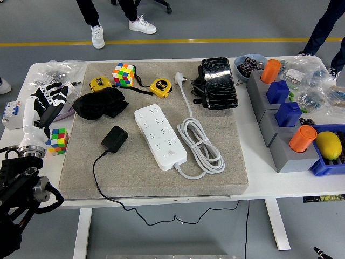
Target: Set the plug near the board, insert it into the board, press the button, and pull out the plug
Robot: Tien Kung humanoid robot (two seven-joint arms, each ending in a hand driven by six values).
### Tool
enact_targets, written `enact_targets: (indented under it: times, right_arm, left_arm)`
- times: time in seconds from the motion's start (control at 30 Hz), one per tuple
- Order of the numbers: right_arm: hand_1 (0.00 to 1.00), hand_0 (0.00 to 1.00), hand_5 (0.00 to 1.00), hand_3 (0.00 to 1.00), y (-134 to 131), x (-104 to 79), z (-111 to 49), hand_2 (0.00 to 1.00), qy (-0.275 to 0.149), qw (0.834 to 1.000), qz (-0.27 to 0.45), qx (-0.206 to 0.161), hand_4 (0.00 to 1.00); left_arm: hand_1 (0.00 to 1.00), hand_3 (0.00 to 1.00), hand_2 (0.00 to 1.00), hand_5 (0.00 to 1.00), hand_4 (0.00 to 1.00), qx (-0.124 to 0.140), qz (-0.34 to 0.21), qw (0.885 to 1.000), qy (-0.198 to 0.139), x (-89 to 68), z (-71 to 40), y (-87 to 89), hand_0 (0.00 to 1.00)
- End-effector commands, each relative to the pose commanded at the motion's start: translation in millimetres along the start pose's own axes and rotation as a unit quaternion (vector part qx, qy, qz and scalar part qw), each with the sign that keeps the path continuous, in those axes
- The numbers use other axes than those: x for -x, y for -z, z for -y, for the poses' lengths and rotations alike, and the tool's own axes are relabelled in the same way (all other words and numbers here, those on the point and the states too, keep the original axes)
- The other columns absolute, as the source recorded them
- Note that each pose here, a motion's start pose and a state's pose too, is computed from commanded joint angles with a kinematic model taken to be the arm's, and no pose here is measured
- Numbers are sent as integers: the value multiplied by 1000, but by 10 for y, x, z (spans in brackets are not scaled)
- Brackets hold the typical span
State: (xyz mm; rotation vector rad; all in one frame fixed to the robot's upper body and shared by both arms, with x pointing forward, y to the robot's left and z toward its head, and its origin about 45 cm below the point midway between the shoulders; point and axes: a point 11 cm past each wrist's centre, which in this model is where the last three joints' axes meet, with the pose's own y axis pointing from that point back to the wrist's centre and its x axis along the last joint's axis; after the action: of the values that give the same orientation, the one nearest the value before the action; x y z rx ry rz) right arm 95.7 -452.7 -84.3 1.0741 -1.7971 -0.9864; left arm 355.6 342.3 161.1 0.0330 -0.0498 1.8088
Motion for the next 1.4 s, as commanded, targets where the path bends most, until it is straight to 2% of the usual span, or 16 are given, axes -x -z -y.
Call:
enact_targets:
  times: [0.27, 0.87, 1.4]
  right_arm:
    - [640, 570, 481, 538, -30, 0, -1, 606, -1, 1000, 3, 2, 919]
    - [642, 570, 483, 541, -100, 4, -6, 609, 0, 1000, 4, 10, 922]
    - [642, 570, 486, 540, -189, 17, -11, 610, -1, 1000, 14, 19, 922]
  left_arm:
    - [626, 604, 599, 392, 818, -11, 4, 1000, 2, -34, -64, 62, 580]
    - [624, 605, 603, 394, 817, -22, 10, 1000, 13, -25, -133, 100, 579]
    - [622, 608, 607, 399, 816, -29, 12, 999, 22, 9, -135, 90, 579]
